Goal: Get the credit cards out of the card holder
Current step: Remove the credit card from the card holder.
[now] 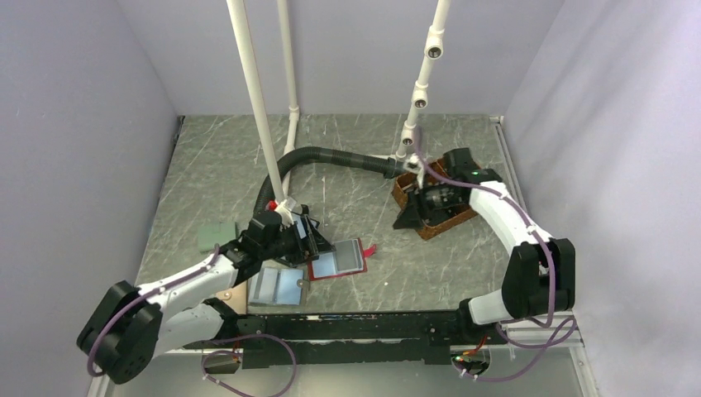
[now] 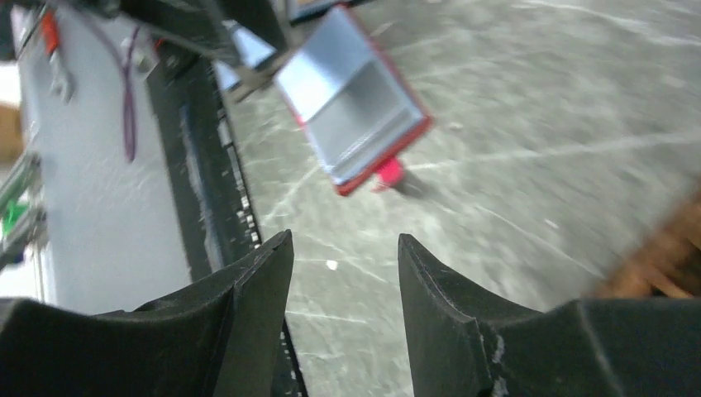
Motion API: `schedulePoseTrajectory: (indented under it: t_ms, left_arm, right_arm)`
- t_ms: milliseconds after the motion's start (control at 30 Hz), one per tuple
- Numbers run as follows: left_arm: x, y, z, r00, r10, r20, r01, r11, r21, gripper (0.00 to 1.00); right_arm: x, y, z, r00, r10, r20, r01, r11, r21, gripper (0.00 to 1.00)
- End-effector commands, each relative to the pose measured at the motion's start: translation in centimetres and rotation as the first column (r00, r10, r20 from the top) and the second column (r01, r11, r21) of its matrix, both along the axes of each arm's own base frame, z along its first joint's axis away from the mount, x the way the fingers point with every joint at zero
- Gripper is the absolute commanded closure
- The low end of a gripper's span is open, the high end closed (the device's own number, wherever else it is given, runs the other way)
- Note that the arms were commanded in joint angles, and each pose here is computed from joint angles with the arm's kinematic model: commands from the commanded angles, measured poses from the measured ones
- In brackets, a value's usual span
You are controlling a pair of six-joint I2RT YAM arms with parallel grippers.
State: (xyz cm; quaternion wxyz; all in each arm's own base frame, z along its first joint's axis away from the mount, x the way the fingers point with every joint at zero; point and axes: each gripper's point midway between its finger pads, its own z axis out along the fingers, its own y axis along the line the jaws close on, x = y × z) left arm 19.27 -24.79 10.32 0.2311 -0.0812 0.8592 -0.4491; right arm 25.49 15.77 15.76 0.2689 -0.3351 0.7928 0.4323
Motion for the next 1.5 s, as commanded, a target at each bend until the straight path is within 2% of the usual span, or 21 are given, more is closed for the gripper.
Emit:
schedulePoseTrajectory:
  t_ms: [0,100,200,267,500,867,1100,1300,1467]
  left_arm:
    - [0.7,-1.7,1.3,0.999,-0.039,-0.015,0.039,0.998,-0.049,0.22]
    - [0.9,-2.0,0.1,0.997,-0.04,-0.062,0.039,0.999,-0.02,0.26]
    - [1.1,-2.1,-1.3,0.994,-0.02,-0.104,0.021,1.0,0.009,0.38]
    - [1.2,-2.2,-2.2,0.992,-0.011,-0.13,0.014,1.0,0.019,0.45]
    - [0.8,-2.7,-4.5,0.981,-0.01,-0.194,0.03,0.995,0.096,0.53]
    - [0.7,-2.9,-6.8,0.963,-0.014,-0.269,0.059,0.985,0.159,0.74]
    - [0.6,-2.7,-7.6,0.957,-0.003,-0.291,0.057,0.983,0.176,0.79]
    - [0.6,-2.8,-7.6,0.955,-0.005,-0.297,0.061,0.982,0.18,0.84]
    - [0.5,-2.8,-7.7,0.954,-0.008,-0.298,0.062,0.983,0.172,0.84]
  right_arm:
    - [-3.6,5.0,-0.1,0.981,0.194,-0.009,-0.193,0.98,0.047,0.49]
    - [-4.5,7.5,-1.8,0.971,0.215,-0.106,-0.212,0.976,0.043,0.53]
    - [-5.7,9.9,-2.6,0.942,0.248,-0.225,-0.237,0.968,0.076,0.56]
    - [-5.7,10.9,-3.7,0.938,0.21,-0.277,-0.207,0.978,0.042,0.57]
    - [-5.2,12.3,-7.3,0.907,0.044,-0.419,-0.074,0.996,-0.057,0.59]
    - [-4.2,13.3,-10.3,0.871,-0.067,-0.486,-0.024,0.984,-0.177,0.58]
    - [-4.3,13.6,-11.0,0.858,-0.075,-0.508,-0.026,0.982,-0.189,0.58]
    - [-4.6,14.2,-11.6,0.836,-0.063,-0.545,-0.048,0.981,-0.188,0.67]
    - [-4.8,14.5,-11.8,0.826,-0.059,-0.561,-0.056,0.981,-0.185,0.67]
